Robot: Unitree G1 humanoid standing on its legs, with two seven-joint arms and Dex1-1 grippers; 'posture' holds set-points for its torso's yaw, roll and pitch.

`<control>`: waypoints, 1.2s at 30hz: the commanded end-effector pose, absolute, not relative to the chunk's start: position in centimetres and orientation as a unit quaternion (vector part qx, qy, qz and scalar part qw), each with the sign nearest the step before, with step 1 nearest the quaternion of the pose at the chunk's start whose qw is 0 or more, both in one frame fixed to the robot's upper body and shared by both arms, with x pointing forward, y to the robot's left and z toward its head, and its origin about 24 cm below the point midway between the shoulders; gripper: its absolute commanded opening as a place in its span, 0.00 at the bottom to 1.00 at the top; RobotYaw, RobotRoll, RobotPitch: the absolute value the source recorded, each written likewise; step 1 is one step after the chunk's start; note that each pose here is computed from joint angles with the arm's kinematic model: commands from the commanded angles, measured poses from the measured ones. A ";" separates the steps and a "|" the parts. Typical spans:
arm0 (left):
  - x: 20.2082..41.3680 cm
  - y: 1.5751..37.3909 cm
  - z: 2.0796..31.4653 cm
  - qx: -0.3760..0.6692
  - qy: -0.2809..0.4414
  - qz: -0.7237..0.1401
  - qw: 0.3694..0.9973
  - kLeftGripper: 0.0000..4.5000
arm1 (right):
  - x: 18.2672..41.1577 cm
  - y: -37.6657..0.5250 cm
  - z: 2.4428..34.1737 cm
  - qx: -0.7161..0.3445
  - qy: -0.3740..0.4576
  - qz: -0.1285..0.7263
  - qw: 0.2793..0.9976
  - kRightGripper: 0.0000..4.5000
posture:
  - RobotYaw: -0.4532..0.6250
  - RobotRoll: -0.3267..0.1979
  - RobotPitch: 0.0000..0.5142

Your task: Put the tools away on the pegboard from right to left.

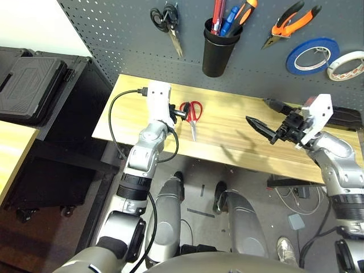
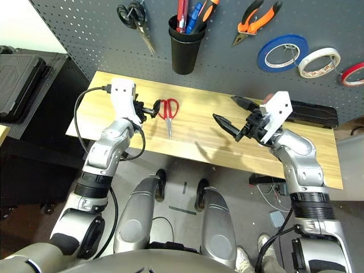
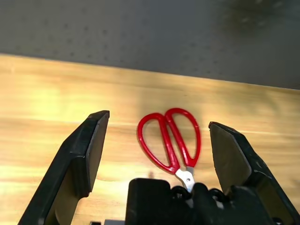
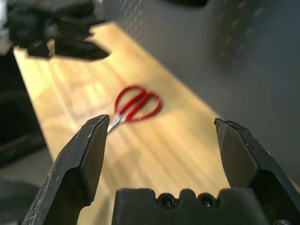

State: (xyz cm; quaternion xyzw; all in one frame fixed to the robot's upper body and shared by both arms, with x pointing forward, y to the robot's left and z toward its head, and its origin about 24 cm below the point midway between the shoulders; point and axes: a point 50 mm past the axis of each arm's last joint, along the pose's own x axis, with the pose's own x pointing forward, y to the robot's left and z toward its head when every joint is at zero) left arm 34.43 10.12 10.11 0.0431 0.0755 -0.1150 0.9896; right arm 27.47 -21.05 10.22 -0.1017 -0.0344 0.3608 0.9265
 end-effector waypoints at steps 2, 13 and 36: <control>35.1 10.1 8.0 0.058 0.102 -0.100 0.988 0.98 | 27.0 -20.0 8.3 -0.129 0.000 0.338 0.932 1.00 | 0.56 0.62 0.69; 36.6 10.4 5.4 0.065 0.140 -0.071 0.985 0.98 | 26.0 -17.8 5.8 -0.153 0.032 0.288 0.945 1.00 | 0.53 0.62 0.74; 36.8 10.7 2.2 0.073 0.219 -0.017 0.973 0.76 | 23.7 -16.1 5.3 -0.149 0.049 0.267 0.951 1.00 | 0.46 0.62 0.73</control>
